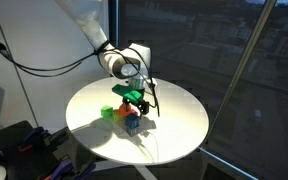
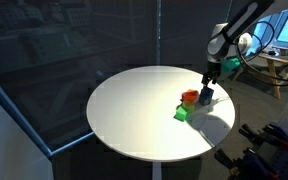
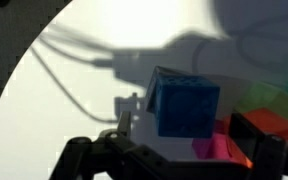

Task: Put the blue block on the orange block

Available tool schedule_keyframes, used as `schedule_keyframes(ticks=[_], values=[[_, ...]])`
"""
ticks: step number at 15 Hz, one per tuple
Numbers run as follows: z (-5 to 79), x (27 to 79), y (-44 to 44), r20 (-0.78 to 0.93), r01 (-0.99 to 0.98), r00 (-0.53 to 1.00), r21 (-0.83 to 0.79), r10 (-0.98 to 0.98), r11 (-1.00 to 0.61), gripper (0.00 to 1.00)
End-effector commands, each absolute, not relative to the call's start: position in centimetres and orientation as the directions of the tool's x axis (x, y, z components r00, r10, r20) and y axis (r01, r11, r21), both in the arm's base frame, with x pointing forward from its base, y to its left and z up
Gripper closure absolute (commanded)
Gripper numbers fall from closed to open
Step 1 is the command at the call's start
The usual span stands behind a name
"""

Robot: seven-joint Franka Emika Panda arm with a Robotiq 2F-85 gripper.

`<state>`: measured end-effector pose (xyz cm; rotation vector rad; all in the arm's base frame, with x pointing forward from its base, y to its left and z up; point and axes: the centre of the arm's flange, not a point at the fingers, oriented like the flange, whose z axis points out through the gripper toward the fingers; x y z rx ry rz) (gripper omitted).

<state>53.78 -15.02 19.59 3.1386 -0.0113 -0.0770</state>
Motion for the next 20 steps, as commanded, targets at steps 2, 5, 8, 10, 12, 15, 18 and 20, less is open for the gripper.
schedule_keyframes(ticks=[2,5,8,10,12,15,18,20], values=[[19.3,54.6,-14.9,-0.051,-0.006,0.999,0.022,-0.007,-1.000,0.00],[19.0,54.6,-14.8,-0.057,-0.004,0.998,0.025,-0.005,-1.000,0.00],[18.6,54.7,-14.8,-0.063,-0.004,0.998,0.029,-0.006,-1.000,0.00],[18.2,54.8,-14.9,-0.070,-0.006,0.998,0.030,-0.008,-1.000,0.00],[17.8,54.9,-14.9,-0.075,-0.007,0.997,0.031,-0.009,-0.999,0.00],[17.4,55.1,-15.0,-0.079,-0.007,0.997,0.034,-0.010,-0.999,0.00],[17.0,55.3,-15.1,-0.084,-0.005,0.996,0.039,-0.008,-0.999,0.00],[16.8,55.4,-15.2,-0.086,-0.008,0.996,0.042,-0.012,-0.999,0.00]])
